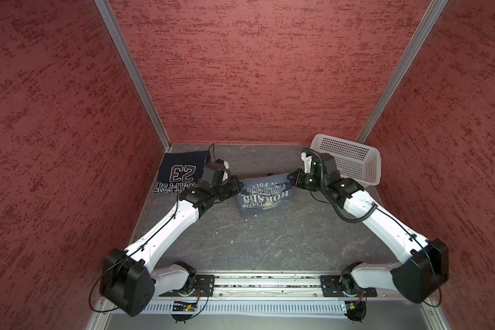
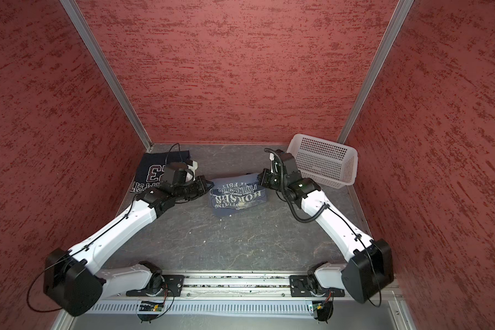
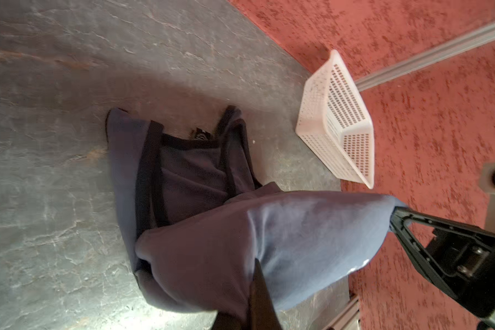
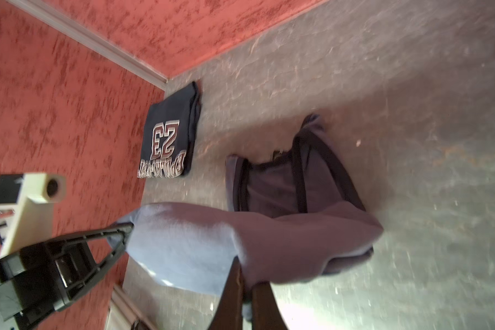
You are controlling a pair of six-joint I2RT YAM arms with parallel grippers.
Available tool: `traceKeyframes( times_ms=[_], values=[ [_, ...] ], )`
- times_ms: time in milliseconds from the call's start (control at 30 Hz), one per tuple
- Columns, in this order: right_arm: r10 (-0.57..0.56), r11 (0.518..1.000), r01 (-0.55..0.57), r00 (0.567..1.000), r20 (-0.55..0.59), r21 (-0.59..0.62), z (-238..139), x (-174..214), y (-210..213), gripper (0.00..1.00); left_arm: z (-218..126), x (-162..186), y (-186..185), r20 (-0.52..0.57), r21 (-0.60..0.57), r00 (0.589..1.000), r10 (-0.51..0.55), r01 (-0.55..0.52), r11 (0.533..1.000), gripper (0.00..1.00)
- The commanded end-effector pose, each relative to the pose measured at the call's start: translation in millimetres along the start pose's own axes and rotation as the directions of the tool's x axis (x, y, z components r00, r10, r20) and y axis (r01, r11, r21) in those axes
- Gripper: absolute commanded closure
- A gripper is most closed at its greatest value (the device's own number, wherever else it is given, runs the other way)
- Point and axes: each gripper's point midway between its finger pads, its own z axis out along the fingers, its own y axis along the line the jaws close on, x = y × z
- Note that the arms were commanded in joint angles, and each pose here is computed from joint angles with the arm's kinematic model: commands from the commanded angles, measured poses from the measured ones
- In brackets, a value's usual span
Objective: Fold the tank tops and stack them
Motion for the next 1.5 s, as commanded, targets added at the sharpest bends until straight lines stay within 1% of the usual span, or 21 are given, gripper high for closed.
traceKeyframes(
  times_ms=[0,167,300,367,433,467,500,533,567,633,700,733,767,867,933,1000,1100,1167,1300,1467],
  values=[
    [-0.017,1.000,0.016,1.000,-0.024,-0.024,29.5,-19.4,-5.6,0.91,19.0,-21.6,2.7,-0.010,-0.008,0.999,-0.051,0.051,0.999,0.95],
    [-0.007,0.997,0.000,0.996,-0.091,-0.073,78.5,-37.4,-8.3,0.89,51.4,-52.4,23.1,0.014,-0.054,0.993,-0.113,0.114,0.992,0.94],
    [0.008,0.998,-0.016,0.992,-0.128,-0.061,116.4,-48.5,-21.9,0.88,73.0,-70.9,43.6,0.015,-0.096,0.985,-0.169,0.170,0.981,0.94],
    [0.028,0.998,-0.036,0.988,-0.154,-0.052,137.4,-52.5,-33.4,0.87,85.3,-78.5,54.7,0.011,-0.116,0.982,-0.191,0.191,0.975,0.88],
    [0.043,0.998,-0.049,0.986,-0.162,-0.030,154.2,-57.4,-45.9,0.82,99.5,-83.6,65.5,-0.007,-0.132,0.977,-0.214,0.211,0.968,0.83],
    [0.051,0.998,-0.055,0.985,-0.166,-0.020,161.8,-58.8,-52.1,0.78,105.2,-85.4,72.7,-0.008,-0.149,0.974,-0.227,0.223,0.963,0.81],
    [0.057,0.998,-0.060,0.984,-0.166,-0.009,169.6,-61.8,-58.5,0.69,111.5,-88.2,80.8,-0.007,-0.165,0.970,-0.243,0.239,0.957,0.77],
    [0.061,0.998,-0.061,0.985,-0.161,0.005,176.2,-66.0,-65.2,0.58,116.5,-92.4,89.2,-0.003,-0.179,0.966,-0.258,0.253,0.951,0.70],
    [0.064,0.998,-0.061,0.986,-0.157,0.027,181.8,-70.4,-72.8,0.51,119.2,-98.6,95.9,0.009,-0.190,0.963,-0.270,0.267,0.945,0.62],
    [0.053,0.993,-0.037,0.988,-0.146,0.111,189.5,-81.8,-90.2,0.37,120.3,-114.2,107.5,0.038,-0.214,0.959,-0.282,0.283,0.935,0.53],
    [0.021,0.977,0.009,0.990,-0.139,0.212,188.5,-91.5,-104.2,0.31,113.4,-127.7,114.0,0.057,-0.238,0.959,-0.277,0.282,0.929,0.43],
    [0.006,0.968,0.029,0.990,-0.141,0.249,185.3,-94.1,-109.0,0.29,106.7,-132.2,113.8,0.057,-0.249,0.964,-0.260,0.266,0.931,0.37],
    [-0.008,0.964,0.046,0.989,-0.145,0.263,181.4,-94.0,-109.2,0.27,100.1,-133.3,111.8,0.055,-0.258,0.970,-0.237,0.243,0.935,0.33],
    [-0.050,0.959,0.090,0.987,-0.152,0.270,165.3,-81.2,-104.8,0.20,77.2,-115.0,111.7,0.044,-0.303,0.986,-0.162,0.168,0.938,0.21],
    [-0.066,0.961,0.103,0.987,-0.147,0.255,152.5,-67.3,-99.5,0.15,67.2,-88.9,113.8,0.018,-0.300,0.990,-0.143,0.142,0.943,0.16],
    [-0.063,0.967,0.098,0.986,-0.154,0.233,143.3,-48.7,-99.5,0.12,66.1,-58.4,115.9,-0.032,-0.293,0.990,-0.138,0.123,0.948,0.15],
    [-0.054,0.968,0.093,0.984,-0.168,0.232,134.5,-21.5,-109.6,0.09,73.6,-13.3,116.6,-0.113,-0.296,0.985,-0.129,0.091,0.951,0.12],
    [-0.057,0.965,0.104,0.980,-0.193,0.241,133.9,-6.9,-116.0,0.09,79.2,6.0,117.6,-0.142,-0.294,0.982,-0.128,0.081,0.952,0.11],
    [-0.059,0.963,0.120,0.967,-0.247,0.241,146.0,15.2,-123.8,0.08,91.1,27.6,127.2,-0.177,-0.296,0.972,-0.151,0.094,0.951,0.11],
    [-0.066,0.957,0.144,0.953,-0.295,0.250,162.2,35.1,-127.8,0.08,110.2,40.4,131.9,-0.226,-0.273,0.958,-0.177,0.112,0.955,0.12]
  ],
)
